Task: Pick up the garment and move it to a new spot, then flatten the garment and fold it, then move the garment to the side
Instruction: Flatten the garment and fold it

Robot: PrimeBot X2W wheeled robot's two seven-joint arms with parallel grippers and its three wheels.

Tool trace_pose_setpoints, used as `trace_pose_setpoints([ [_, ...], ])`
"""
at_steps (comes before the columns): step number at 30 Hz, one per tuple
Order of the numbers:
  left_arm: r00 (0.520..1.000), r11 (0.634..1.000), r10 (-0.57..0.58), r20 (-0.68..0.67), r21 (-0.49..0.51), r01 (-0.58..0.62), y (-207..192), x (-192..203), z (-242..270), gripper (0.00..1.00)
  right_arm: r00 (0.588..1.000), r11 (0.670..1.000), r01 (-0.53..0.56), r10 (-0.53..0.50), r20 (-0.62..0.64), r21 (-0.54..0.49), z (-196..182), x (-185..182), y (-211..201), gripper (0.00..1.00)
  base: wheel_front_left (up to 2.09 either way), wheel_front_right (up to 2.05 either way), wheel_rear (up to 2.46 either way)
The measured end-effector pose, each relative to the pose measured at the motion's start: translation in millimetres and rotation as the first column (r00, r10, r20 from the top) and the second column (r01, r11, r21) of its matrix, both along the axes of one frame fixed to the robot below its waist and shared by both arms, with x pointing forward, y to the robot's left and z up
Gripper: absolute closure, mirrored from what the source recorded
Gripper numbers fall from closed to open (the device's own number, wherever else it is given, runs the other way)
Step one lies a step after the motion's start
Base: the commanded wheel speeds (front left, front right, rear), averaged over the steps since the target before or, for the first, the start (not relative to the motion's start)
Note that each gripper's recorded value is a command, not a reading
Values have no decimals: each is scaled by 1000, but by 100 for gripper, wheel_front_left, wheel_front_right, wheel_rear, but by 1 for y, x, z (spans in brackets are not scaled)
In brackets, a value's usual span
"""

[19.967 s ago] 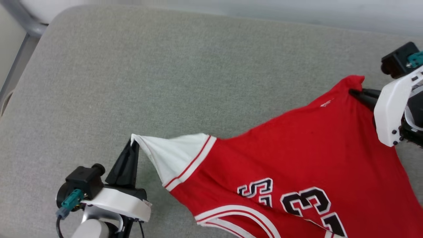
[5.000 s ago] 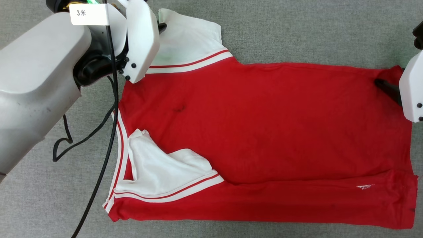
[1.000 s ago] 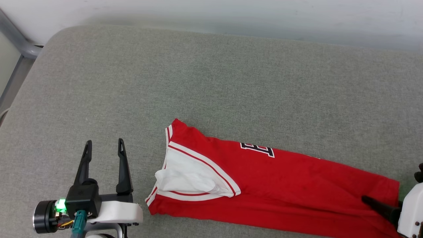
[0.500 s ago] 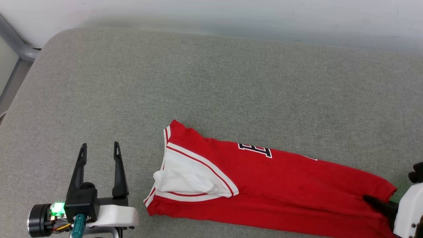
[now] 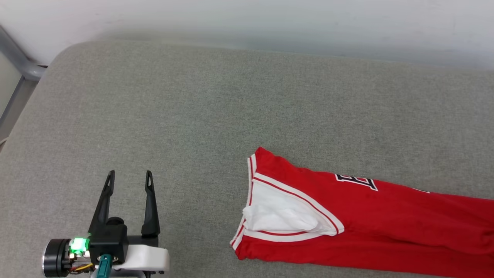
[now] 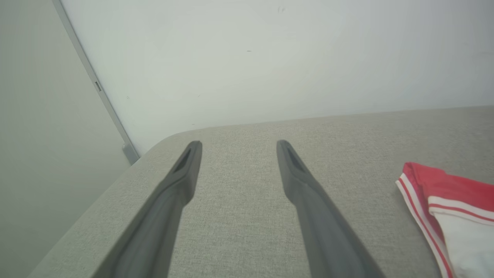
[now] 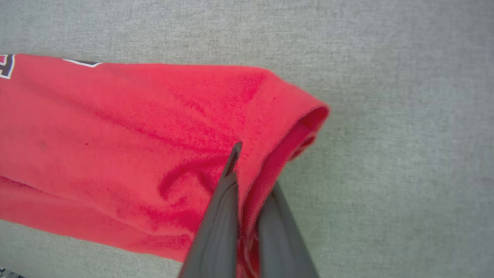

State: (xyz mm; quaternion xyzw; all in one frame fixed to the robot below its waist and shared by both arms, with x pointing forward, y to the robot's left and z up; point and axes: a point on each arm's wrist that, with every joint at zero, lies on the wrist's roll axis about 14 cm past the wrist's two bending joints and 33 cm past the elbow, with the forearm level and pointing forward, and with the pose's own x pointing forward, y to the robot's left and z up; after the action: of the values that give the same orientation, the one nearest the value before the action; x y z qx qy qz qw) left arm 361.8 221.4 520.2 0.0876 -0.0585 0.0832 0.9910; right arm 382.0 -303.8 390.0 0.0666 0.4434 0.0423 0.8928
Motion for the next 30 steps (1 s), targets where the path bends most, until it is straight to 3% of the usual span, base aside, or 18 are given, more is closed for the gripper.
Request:
trace_pose_setpoints([
  [8,1000,1000,-9,-3,3,9,-2,-7,-1,0,998,996,-2,-4,65,89,17,2,20,100,0,0,0],
  [14,1000,1000,-15,-8,4,15,-4,-11,-2,0,984,971,-129,99,149,203,44,2,76,100,0,0,0],
  [20,999,1000,-31,-19,1,31,-8,-10,-5,0,951,927,-280,234,201,249,61,-1,129,100,0,0,0],
  [30,999,999,-36,-25,-1,36,-10,-5,-7,0,863,824,-502,455,222,262,66,5,215,100,0,0,0],
])
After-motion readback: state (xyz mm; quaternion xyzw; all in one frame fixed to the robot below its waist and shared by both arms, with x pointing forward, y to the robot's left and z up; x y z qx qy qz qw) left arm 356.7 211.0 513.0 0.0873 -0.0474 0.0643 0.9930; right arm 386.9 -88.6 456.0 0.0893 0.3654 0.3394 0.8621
